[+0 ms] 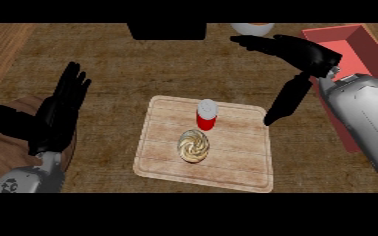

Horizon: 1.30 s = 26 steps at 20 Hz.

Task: Pick the can from the cutting board and place it in the cardboard box

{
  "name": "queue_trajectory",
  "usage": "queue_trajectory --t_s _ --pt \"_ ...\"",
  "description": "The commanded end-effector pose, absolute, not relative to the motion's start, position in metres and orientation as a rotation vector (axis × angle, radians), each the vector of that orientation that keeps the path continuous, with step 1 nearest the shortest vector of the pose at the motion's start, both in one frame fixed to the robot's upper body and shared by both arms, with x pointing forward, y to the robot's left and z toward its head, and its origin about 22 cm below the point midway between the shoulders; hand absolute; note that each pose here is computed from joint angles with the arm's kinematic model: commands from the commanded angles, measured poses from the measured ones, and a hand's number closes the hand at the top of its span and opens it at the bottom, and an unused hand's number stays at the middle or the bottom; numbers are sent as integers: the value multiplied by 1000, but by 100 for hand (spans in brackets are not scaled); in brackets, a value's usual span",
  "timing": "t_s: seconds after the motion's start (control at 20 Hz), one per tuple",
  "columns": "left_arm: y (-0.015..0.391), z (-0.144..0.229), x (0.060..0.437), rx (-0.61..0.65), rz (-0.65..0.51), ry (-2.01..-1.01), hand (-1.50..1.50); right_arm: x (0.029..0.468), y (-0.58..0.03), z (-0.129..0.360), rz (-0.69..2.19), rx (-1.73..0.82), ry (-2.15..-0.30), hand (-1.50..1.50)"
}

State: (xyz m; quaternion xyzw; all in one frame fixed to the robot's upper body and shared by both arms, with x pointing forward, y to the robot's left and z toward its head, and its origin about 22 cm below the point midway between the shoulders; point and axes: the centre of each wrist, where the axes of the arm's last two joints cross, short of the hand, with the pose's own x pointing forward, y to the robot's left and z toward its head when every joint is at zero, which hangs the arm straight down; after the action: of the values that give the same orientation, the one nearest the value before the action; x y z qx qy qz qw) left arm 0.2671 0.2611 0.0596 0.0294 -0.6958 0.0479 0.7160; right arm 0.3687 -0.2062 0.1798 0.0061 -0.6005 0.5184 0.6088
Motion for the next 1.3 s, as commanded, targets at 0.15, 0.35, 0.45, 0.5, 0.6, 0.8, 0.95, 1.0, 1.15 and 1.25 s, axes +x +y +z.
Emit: queue_trajectory --t_s 0.15,0.35,0.45,0.5,0.6,0.8,0.95,1.0,1.15,1.25 --pt "268 55 255 58 112 -1548 0 362 -174 174 1235 -75 -1316 -150" --pt "268 66 269 71 109 -1530 0 365 -170 174 1214 -13 -1279 -150" --pt "250 46 265 53 117 -1543 0 361 -156 156 1201 -9 -1292 -150" --pt "258 57 264 80 108 -1540 0 361 -158 144 1233 -17 -1273 -150" --pt "265 66 252 57 104 -1548 0 360 -151 152 1203 -34 -1282 -150" --pt "259 61 255 81 116 -1548 0 345 -154 145 1199 -68 -1298 -150" --pt "262 58 270 59 120 -1534 0 357 -147 136 1198 -68 -1297 -150" --pt "264 47 259 88 114 -1557 0 350 -155 126 1188 -62 -1290 -150" --pt "263 55 279 72 101 -1553 0 359 -132 120 1188 -41 -1280 -150" --pt "267 47 275 70 111 -1558 0 342 -154 126 1209 -31 -1253 -150"
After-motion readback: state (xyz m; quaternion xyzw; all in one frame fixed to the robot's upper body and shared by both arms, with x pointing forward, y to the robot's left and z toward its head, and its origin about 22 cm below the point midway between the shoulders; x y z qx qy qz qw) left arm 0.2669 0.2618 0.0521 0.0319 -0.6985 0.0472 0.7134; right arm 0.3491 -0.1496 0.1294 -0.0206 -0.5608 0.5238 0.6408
